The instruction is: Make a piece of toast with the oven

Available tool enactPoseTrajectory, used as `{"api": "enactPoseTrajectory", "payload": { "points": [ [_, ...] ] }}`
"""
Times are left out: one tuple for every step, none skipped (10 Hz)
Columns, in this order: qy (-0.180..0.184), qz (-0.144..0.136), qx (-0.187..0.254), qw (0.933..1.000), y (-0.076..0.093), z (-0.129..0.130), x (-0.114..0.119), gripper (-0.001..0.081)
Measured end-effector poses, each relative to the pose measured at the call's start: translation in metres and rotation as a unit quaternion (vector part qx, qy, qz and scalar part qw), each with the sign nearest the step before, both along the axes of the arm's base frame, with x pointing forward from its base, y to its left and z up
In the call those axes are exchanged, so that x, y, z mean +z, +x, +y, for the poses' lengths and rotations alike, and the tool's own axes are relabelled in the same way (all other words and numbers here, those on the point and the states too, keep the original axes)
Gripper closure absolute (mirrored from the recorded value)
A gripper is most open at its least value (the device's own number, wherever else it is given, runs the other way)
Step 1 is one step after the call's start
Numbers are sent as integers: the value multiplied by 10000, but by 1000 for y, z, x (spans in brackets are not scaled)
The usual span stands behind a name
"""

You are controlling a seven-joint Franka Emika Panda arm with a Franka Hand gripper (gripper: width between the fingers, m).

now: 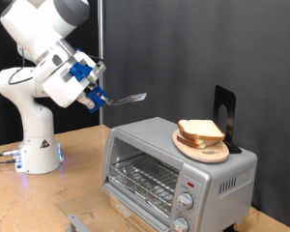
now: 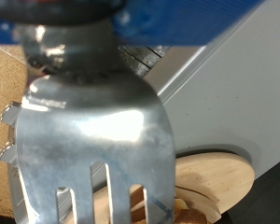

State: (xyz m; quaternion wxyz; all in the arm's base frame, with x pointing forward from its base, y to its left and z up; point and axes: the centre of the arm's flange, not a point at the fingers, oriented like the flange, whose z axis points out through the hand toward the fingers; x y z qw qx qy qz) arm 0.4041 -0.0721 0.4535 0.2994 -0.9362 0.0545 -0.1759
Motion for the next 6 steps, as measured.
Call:
{"api": "enactPoseTrajectory", "payload": {
  "points": [
    [21,-22,-46,10000,0,0,-1,415],
    [-187,139,1,9997,-1,2,-3,415],
    [-513,439,23,9977,0,9,-5,415],
    [-785,705,-16,9944,4,18,-6,415],
    [-975,896,-54,9912,9,26,-8,415],
    [-1091,1013,-50,9888,15,30,-10,415]
  ]
}}
